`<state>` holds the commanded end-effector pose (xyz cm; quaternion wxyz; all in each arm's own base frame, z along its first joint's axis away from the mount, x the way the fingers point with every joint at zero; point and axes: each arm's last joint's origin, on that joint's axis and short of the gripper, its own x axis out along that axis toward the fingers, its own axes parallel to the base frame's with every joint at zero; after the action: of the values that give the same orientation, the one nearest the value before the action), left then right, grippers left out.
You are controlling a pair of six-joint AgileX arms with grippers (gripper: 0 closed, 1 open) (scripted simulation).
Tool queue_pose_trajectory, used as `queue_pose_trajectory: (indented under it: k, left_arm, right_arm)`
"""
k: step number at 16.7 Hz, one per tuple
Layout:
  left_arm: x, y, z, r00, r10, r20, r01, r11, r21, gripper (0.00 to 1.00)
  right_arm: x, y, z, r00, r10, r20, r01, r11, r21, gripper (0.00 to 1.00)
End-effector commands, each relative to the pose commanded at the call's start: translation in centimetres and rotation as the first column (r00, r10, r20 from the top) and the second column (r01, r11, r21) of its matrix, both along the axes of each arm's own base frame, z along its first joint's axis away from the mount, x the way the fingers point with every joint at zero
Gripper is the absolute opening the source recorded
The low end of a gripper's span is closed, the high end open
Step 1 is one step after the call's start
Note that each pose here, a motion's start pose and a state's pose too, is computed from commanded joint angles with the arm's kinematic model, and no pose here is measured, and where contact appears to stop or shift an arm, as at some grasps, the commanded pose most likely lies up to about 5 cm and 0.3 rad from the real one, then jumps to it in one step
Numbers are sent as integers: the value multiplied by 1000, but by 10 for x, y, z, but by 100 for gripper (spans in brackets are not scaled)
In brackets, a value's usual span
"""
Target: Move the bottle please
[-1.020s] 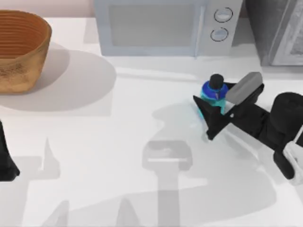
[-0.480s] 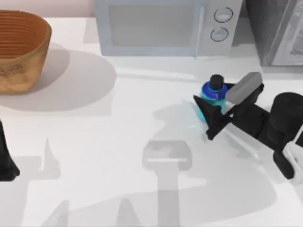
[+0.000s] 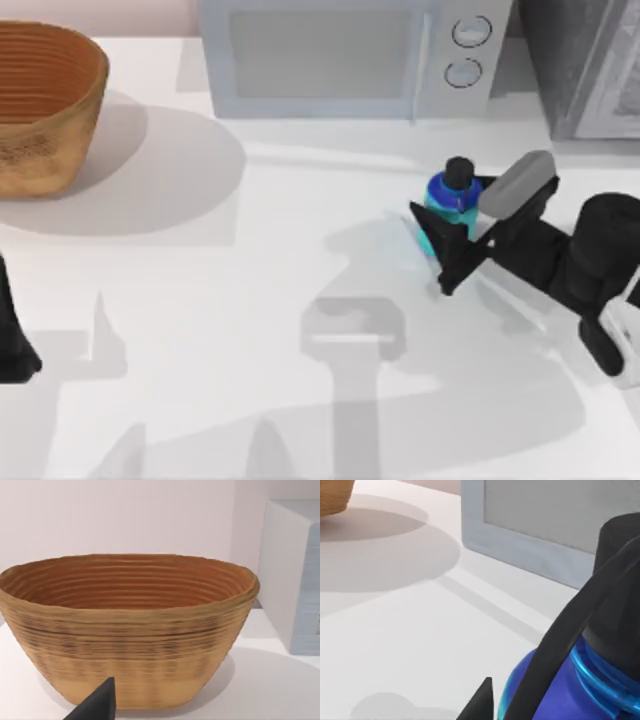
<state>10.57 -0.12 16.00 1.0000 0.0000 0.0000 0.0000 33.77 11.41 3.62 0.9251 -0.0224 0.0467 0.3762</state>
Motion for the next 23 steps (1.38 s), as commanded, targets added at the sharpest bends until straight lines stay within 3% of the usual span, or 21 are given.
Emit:
queue_pose_trajectory:
  k: [4, 8, 12, 16, 23]
  left_arm:
    - [0, 0, 0, 1000, 0, 0, 0, 1000, 0, 100]
    - [0, 0, 0, 1000, 0, 0, 0, 1000, 0, 100]
    - [0, 0, 0, 1000, 0, 0, 0, 1000, 0, 100]
    - [0, 0, 0, 1000, 0, 0, 0, 1000, 0, 100]
    - [0, 0, 0, 1000, 0, 0, 0, 1000, 0, 100]
  right_arm:
    - [18, -44, -3, 1000, 7, -26, -8, 998, -62, 0]
    - [30, -134, -4, 996, 9, -87, -18, 994, -106, 0]
    - [10, -235, 4, 992, 6, -124, -14, 998, -64, 0]
    - [-29, -312, 25, 998, -21, -67, 22, 1000, 5, 0]
    - [-46, -338, 39, 999, -37, -9, 37, 999, 15, 0]
